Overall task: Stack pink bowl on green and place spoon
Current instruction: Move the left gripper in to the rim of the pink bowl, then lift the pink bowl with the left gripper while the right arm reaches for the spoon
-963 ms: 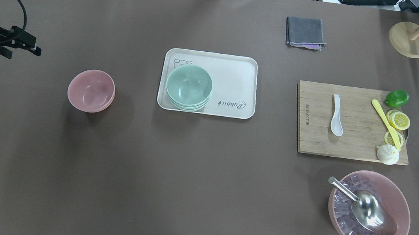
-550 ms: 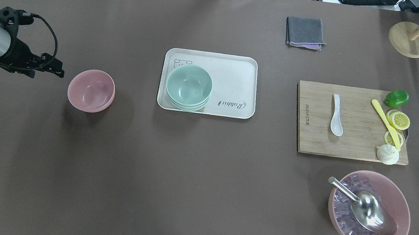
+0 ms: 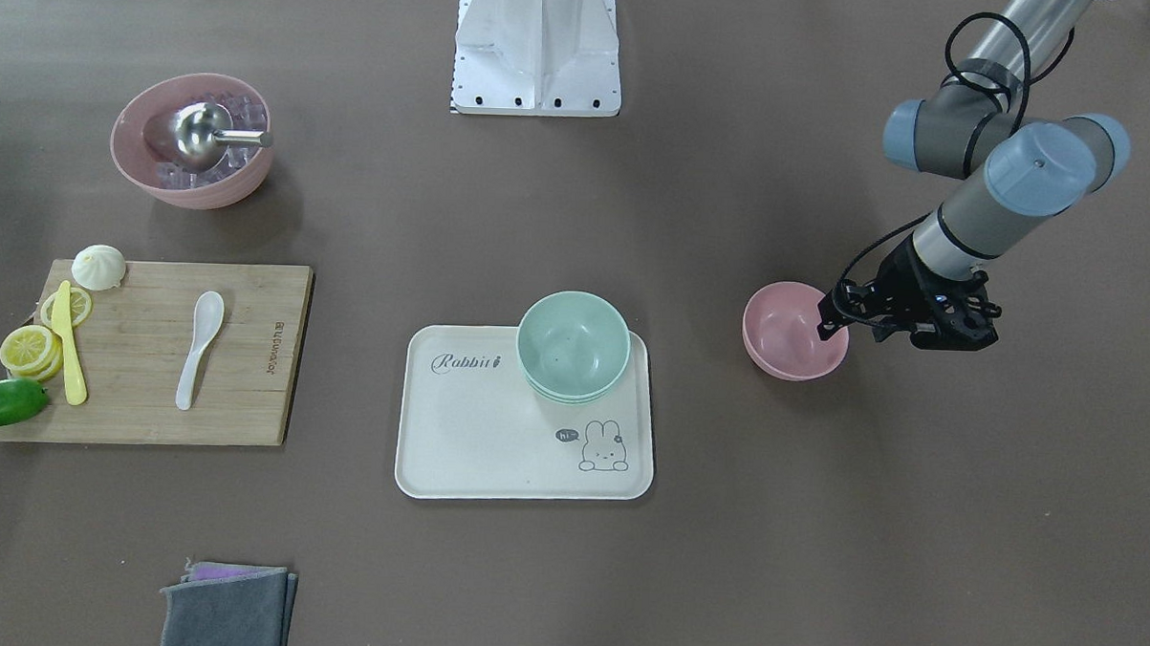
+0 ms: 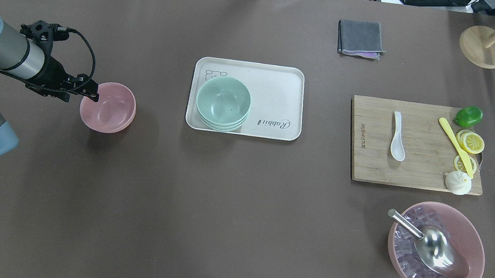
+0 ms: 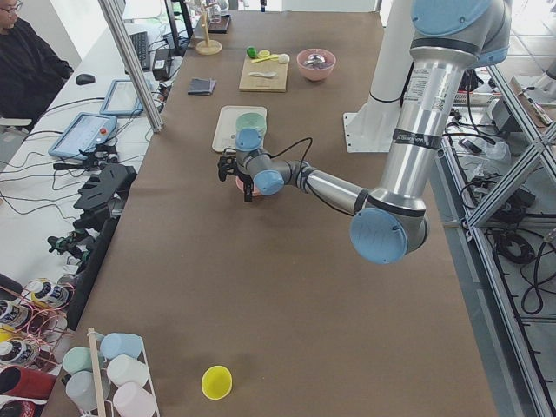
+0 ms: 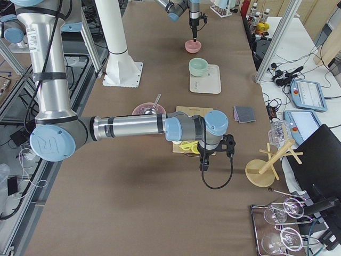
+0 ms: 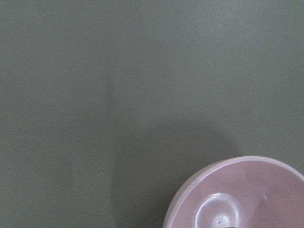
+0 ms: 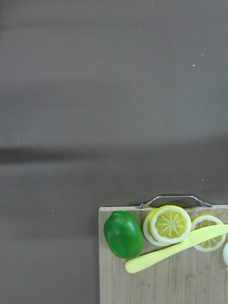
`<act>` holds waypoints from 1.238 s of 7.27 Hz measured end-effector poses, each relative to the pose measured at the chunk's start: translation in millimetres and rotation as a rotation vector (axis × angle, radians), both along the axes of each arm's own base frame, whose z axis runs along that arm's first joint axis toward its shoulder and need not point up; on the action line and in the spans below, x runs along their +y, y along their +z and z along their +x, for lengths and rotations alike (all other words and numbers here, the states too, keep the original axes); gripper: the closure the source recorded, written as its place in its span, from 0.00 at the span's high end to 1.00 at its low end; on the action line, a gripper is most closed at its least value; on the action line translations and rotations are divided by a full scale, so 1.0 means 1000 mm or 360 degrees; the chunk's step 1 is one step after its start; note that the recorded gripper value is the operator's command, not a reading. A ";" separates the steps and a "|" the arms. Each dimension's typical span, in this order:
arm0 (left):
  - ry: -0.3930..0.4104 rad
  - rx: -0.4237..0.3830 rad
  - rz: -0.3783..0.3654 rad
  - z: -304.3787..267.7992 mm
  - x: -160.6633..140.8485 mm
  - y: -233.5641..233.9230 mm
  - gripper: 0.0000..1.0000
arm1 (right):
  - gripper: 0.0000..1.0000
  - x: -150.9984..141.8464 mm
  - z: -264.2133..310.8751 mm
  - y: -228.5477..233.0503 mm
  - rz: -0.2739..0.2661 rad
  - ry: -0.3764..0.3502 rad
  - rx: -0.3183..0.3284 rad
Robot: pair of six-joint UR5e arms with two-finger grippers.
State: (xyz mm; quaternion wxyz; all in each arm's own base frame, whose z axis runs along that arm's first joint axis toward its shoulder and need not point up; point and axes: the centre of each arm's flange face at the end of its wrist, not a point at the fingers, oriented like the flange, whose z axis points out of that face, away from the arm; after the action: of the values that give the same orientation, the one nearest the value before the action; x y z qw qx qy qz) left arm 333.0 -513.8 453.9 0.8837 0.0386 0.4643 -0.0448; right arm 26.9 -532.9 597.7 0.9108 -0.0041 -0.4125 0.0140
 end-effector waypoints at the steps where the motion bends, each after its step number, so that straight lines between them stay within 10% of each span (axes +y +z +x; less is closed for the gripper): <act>1: 0.0007 -0.0001 0.0004 0.002 0.000 0.000 0.17 | 1.00 0.000 0.000 0.000 -0.0001 0.0000 0.0000; 3: 0.0016 0.0003 0.0018 0.004 0.001 0.001 0.00 | 1.00 0.000 0.000 0.001 -0.0014 0.0009 -0.0002; 9: 0.0151 0.0226 -0.0038 -0.013 -0.005 -0.011 0.00 | 1.00 -0.006 -0.002 -0.008 0.0002 0.0014 -0.0004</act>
State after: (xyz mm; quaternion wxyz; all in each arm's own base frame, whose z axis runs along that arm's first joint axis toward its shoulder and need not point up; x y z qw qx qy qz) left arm 320.4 -518.3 443.3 0.8501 0.0027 0.5265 -0.0111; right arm 24.6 -538.6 589.4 0.9102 -0.0017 -0.4138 0.0179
